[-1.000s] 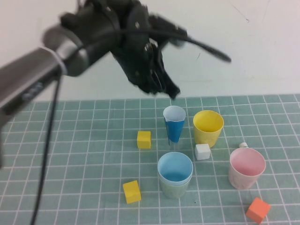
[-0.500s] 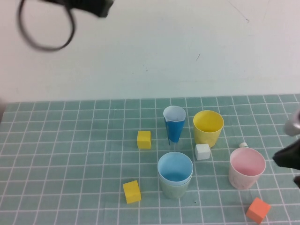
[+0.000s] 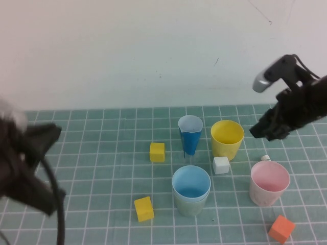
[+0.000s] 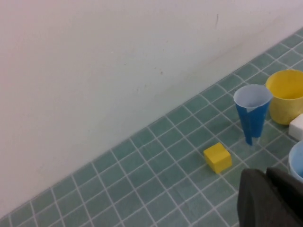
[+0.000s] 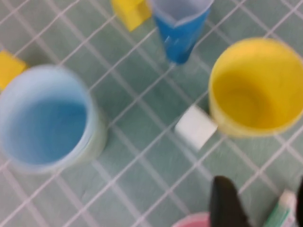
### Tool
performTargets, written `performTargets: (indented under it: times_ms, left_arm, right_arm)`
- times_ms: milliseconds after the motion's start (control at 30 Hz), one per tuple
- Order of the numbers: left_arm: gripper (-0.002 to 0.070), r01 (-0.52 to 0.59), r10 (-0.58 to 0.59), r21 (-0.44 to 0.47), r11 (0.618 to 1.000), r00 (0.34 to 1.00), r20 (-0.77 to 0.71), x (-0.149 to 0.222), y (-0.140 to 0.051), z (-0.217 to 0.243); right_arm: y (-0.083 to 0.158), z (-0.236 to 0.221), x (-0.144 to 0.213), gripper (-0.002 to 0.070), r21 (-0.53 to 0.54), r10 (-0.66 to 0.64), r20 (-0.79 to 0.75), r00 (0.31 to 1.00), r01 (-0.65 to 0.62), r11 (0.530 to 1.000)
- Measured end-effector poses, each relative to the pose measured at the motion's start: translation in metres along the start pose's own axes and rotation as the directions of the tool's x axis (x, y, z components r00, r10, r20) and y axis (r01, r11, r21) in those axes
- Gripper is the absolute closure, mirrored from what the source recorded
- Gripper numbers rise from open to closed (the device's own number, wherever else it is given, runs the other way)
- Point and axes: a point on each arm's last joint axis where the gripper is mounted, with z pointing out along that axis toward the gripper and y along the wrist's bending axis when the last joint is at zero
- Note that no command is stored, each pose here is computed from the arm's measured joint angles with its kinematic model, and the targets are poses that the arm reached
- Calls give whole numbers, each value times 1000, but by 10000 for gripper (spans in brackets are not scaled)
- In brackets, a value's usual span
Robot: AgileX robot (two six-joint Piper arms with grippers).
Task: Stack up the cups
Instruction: Pick up the yellow cup
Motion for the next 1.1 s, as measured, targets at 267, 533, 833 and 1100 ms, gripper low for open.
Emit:
performTargets:
  times_ms: [267,533,833,1100]
  left_arm:
    - [675,8,-11,51,999,998,60,65,-16,-7]
    - [675,6,-6,60,998,1000,14,83,-19,-3]
    - [675,3,-5,60,998,1000,18,82,-19,-3]
    - [676,4,-4,56,998,1000,-2,84,-19,-3]
  right_arm:
    - [-43,65,-25,244,-20,49,6,999,-49,999]
    - [-69,119,-30,238,-68,63,-25,998,-65,996]
    - [-75,139,-19,452,-86,20,-99,995,-29,996]
    - [-78,111,-39,657,-107,-87,-169,982,70,992]
